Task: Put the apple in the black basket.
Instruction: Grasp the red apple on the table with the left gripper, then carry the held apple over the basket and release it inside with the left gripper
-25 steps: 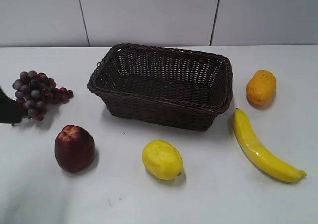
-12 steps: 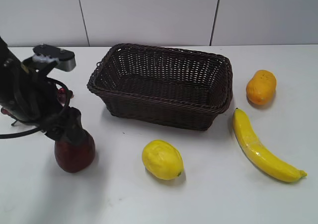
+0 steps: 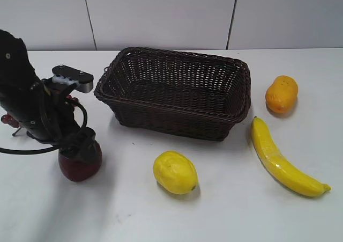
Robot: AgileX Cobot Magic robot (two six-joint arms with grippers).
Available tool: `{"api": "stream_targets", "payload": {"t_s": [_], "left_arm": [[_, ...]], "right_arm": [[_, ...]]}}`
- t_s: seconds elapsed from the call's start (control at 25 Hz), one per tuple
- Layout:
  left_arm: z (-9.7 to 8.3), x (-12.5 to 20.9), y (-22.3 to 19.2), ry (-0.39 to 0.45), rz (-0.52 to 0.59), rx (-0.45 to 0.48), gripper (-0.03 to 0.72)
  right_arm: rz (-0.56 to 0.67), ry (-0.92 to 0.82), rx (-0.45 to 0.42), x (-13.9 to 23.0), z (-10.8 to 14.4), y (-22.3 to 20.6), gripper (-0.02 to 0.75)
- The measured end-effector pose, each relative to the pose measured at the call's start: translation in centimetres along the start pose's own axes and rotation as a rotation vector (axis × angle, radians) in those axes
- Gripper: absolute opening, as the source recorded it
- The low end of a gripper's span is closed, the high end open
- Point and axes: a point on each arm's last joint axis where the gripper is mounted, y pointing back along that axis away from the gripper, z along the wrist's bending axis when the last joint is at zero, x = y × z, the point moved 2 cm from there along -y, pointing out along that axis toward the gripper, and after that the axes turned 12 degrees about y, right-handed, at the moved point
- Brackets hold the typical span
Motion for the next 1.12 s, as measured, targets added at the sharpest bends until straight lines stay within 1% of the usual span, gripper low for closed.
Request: {"api": "stream_targets", "payload": {"t_s": [0.2,0.28,0.36,0.44,0.52,0.64,0.76,0.84,0.92,1.0,1.12], "left_arm": [[-0.2,0.6,0.8,-0.008,0.043,0.010,0.597],[-0.6,0.7,2.3,-0.019,0.026,0.018,0.597],[-1.1,0.0,4.7,-0.038,-0.039,0.027,0.597],[-1.7,-1.3,7.3,-0.057,-0.128,0.036,0.597],[-2.6,-3.5,10.6,-0.074,-0.250,0.053,0.597],[-3.9,-6.9,14.7,-0.085,-0.400,0.097,0.596],[-5.0,-9.9,16.8,-0.084,-0.477,0.146,0.596],[-5.7,-11.7,16.6,-0.094,-0.489,0.164,0.596],[-6.6,-13.3,15.3,-0.111,-0.473,0.177,0.594],[-7.5,-14.4,13.4,-0.129,-0.442,0.187,0.594],[-9.1,-15.5,9.2,-0.157,-0.373,0.197,0.594]], "right_arm": [[0.000,0.000,0.000,0.0,0.0,0.0,0.588],[0.000,0.000,0.000,0.0,0.0,0.0,0.588],[0.000,0.000,0.000,0.0,0.0,0.0,0.588],[0.000,0.000,0.000,0.0,0.0,0.0,0.588],[0.000,0.000,0.000,0.0,0.0,0.0,0.588],[0.000,0.000,0.000,0.0,0.0,0.0,0.588],[0.000,0.000,0.000,0.0,0.0,0.0,0.588],[0.000,0.000,0.000,0.0,0.0,0.0,0.588],[0.000,0.000,0.000,0.0,0.0,0.0,0.588],[0.000,0.000,0.000,0.0,0.0,0.0,0.588],[0.000,0.000,0.000,0.0,0.0,0.0,0.588]]}}
